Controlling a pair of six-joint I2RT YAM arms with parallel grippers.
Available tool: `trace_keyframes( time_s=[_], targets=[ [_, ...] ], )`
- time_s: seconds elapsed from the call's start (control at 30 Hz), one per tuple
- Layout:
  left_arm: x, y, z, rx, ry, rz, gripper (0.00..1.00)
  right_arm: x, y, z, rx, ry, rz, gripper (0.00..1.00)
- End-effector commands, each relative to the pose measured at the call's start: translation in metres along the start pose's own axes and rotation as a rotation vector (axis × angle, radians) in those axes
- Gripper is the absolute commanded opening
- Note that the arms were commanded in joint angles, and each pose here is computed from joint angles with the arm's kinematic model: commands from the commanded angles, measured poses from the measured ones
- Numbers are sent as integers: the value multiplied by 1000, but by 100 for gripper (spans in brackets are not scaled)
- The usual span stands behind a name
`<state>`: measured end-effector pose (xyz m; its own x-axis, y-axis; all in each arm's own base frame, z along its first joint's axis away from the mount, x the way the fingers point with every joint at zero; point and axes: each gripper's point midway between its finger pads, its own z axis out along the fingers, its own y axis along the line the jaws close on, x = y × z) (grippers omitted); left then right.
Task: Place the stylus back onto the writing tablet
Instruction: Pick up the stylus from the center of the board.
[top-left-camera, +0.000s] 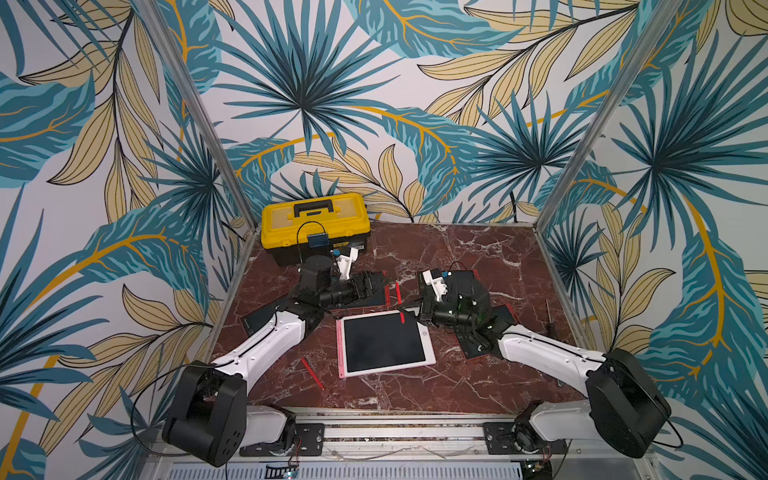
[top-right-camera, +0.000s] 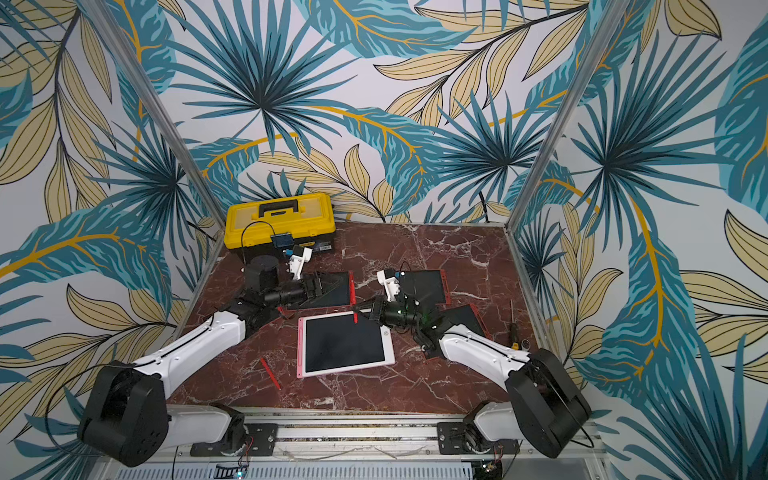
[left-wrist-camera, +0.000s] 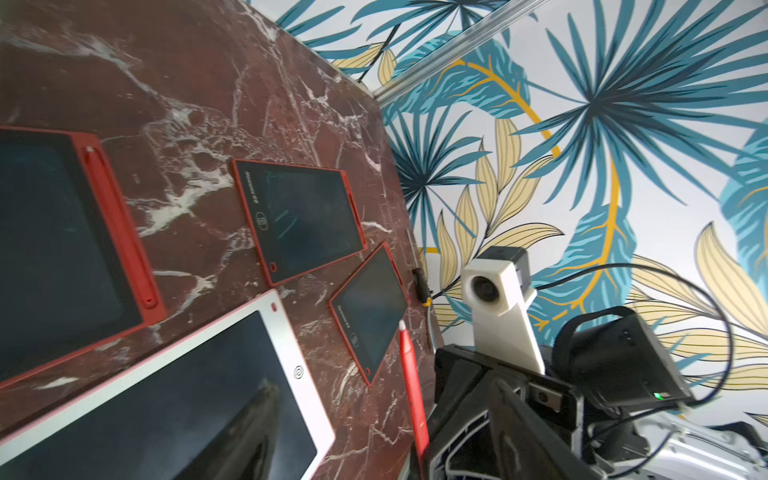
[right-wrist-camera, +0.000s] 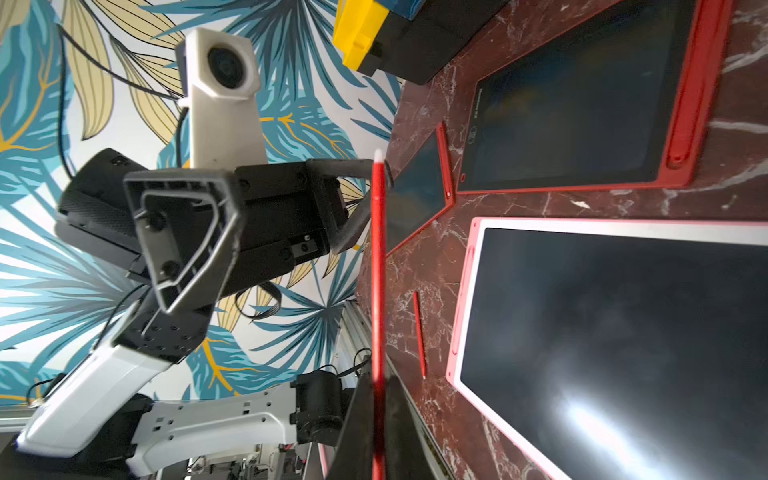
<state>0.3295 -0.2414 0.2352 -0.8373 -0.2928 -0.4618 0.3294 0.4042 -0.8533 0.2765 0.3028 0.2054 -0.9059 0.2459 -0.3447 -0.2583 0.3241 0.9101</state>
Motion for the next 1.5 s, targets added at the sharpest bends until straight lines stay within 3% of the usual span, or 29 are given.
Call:
trace_keyframes(
  time_s=[0.0,0.17,0.77,1.47],
  targets=[
    [0,-23,3,127,1,32,69,6,10,-7,-70,22,21,1],
    [3,-34,6,200,20,31,59,6,23,-15,-122,20,15,1],
    [21,-39,15,276,159,-72,50,3,42,-13,-218,42,3,2],
    [21,-37,16,271,156,-76,7,11,18,-8,-222,31,46,2]
  ],
)
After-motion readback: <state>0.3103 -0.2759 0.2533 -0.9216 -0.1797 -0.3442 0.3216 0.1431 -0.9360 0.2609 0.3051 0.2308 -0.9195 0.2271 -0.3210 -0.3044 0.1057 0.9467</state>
